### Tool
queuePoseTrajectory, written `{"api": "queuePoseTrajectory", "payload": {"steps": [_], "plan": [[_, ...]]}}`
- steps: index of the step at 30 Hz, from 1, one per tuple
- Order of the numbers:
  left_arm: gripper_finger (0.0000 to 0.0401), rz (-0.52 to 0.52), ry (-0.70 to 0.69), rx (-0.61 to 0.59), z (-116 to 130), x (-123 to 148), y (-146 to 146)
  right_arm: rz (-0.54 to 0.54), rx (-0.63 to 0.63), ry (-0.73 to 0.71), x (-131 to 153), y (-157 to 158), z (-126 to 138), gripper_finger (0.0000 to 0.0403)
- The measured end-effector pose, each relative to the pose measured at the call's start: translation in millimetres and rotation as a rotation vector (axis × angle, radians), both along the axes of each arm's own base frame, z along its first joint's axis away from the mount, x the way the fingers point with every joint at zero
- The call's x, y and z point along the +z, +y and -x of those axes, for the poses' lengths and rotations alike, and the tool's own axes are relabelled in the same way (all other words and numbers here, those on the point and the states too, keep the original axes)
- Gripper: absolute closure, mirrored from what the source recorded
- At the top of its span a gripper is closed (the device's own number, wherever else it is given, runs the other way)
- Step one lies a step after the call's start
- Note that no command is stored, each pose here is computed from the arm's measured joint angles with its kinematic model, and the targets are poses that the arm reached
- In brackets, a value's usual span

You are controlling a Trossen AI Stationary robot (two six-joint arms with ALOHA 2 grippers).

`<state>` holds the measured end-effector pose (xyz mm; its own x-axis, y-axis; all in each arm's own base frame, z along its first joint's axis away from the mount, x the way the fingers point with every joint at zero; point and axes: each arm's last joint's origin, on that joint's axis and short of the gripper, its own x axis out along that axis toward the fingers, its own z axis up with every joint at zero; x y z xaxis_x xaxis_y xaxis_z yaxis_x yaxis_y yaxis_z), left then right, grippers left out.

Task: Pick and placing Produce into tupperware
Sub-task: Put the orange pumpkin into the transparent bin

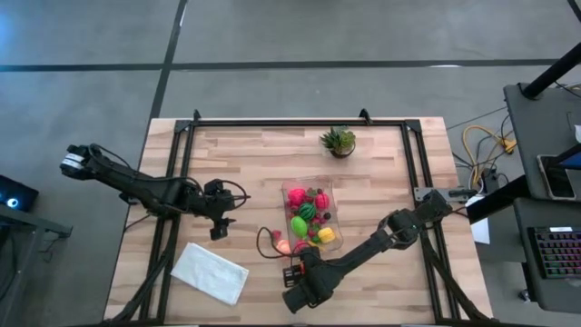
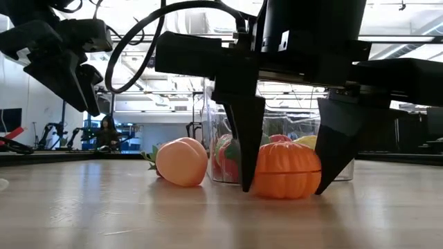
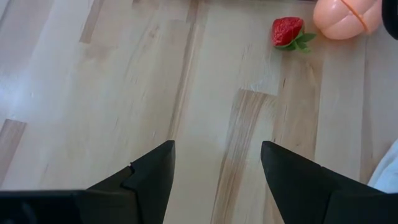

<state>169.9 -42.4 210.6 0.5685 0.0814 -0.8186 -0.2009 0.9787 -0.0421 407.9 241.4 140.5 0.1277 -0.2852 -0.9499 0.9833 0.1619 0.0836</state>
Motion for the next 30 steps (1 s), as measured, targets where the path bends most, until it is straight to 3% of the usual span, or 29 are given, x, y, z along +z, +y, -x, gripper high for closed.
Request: {"api": "queuePoseTrajectory", "payload": {"steps": [5, 14, 25, 30], "plan": [[0.0177, 0.0, 0.0, 0.0, 0.0, 0.0, 0.0, -0.004, 0.001, -0.006, 1.5, 0.5, -0.7, 0.0169], [0.0177, -0.011, 0.001, -0.016, -0.1, 0.0, 0.0, -0.001, 0.042, -0.084, 27.9, 16.1, 0.0, 0.0124], [0.0177, -0.033, -0.009, -0.006, -0.5, 0.3, 0.6, 0.035, 0.087, -0.139, 99.6, 28.4, 29.8, 0.0194], [0.0177, -0.034, -0.021, -0.004, -1.3, 0.2, 0.6, -0.017, 0.153, -0.087, 102.9, 28.1, 30.7, 0.02]]}}
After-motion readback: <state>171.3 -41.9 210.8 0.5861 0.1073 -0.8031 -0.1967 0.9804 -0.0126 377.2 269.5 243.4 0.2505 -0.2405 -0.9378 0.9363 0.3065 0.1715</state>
